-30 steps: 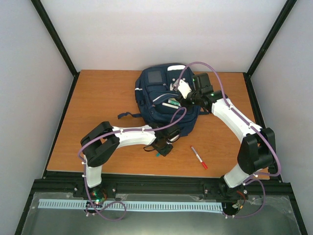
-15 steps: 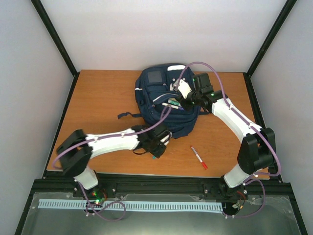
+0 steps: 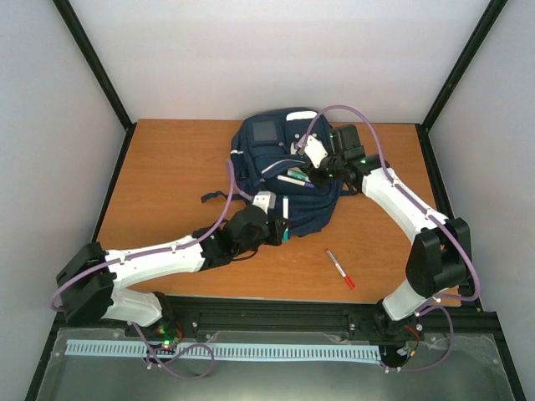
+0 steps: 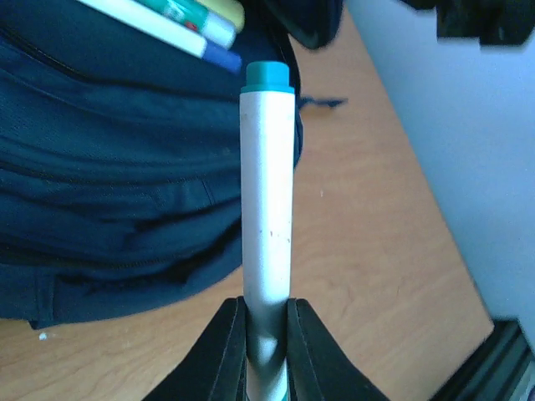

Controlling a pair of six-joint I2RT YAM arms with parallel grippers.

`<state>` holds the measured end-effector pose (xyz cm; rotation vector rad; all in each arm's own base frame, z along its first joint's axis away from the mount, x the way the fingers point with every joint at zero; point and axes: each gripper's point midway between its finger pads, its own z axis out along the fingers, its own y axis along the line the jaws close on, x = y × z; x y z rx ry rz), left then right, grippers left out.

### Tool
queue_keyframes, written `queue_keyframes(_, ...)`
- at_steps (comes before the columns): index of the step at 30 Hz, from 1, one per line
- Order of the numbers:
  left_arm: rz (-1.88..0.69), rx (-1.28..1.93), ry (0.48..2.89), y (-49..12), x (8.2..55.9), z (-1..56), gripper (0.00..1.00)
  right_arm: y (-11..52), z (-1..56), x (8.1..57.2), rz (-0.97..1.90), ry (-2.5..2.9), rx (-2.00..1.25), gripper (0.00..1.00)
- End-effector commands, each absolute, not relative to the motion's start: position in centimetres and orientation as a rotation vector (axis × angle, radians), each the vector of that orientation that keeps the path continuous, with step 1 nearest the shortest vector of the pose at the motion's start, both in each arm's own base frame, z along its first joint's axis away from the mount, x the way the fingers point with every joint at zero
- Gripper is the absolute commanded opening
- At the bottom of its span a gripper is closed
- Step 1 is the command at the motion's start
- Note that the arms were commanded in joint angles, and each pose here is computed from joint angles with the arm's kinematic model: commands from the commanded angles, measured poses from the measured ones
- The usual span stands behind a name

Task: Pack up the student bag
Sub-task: Place the stationery in the student bag.

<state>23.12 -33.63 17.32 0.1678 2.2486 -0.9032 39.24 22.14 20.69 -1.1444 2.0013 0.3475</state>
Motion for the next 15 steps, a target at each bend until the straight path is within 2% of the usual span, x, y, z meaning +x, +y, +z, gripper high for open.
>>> queue_keyframes(1, -1.001, -0.174, 2.062, -32.8, 26.2, 20.7, 0.01, 22.2, 23.1, 39.7, 0.368, 1.96, -1.092, 0.03)
queue_keyframes(15, -1.304, -0.569, 2.07, -36.6, 31.3, 19.4, 0.01, 22.3, 23.4, 39.4, 0.386, 1.95, -1.092, 0.03)
